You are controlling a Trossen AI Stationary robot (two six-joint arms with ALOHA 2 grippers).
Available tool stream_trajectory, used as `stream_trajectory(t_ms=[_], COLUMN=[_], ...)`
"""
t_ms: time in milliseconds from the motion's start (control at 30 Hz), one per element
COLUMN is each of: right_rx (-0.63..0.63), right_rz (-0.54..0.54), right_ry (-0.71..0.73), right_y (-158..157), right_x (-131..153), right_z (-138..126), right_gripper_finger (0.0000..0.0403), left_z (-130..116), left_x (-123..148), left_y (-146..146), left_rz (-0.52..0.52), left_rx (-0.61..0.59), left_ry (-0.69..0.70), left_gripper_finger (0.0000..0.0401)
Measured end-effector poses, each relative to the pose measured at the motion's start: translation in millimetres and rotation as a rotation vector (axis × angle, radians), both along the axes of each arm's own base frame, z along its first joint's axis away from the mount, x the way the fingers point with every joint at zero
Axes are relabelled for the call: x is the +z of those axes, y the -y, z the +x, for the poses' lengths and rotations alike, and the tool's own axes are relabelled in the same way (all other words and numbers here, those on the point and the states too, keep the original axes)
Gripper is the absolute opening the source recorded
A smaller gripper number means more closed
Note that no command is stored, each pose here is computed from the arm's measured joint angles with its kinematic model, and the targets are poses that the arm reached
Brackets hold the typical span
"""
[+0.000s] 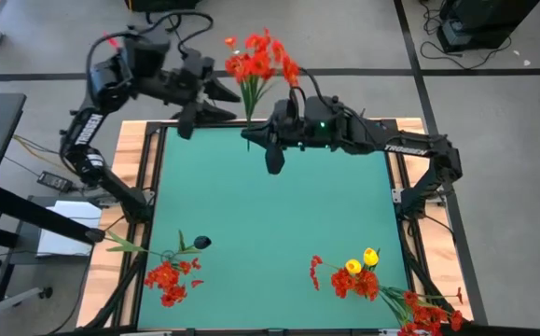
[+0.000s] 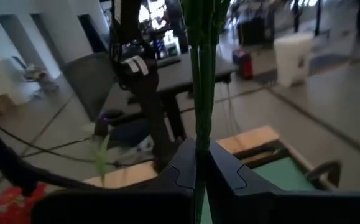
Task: Sort flowers into vase by color
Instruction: Put the red flowers into the transparent flower vase
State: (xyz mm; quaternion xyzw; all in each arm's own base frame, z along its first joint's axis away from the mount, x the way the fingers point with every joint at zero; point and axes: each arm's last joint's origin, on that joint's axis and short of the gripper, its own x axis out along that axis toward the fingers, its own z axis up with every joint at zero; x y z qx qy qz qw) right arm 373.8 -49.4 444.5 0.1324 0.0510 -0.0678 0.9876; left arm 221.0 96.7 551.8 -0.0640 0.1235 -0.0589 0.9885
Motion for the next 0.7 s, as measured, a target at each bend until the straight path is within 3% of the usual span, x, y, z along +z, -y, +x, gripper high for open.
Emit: stream_trajectory(t_ms=[167,400,500,700], right_rx=[0.037,0.079,0.072,0.07], right_rz=[0.038,0.046,0.052,0.052], right_ry=[-0.002,-0.027,-0.058,-0.058], right_y=[6.0,5.2,6.4,8.0], right_x=[-0.6,-2.9,-5.9,-5.9], right_z=[-1.0,-1.5,-2.1,-2.4], right_gripper_finger=[0.002,0.0019,0.0019,0.0019], left_z=[15.0,23.5,24.9,25.4], left_x=[-7.2,-3.0,-0.4,-0.3], left_y=[-7.0,-10.9,-8.3,-6.8], left_rz=[0.004,-0.014,-0.033,-0.039], left_rx=[0.099,0.107,0.047,0.023], left_ry=[-0.037,0.027,0.056,0.057], left_gripper_finger=[0.0245,0.0245,0.024,0.0179])
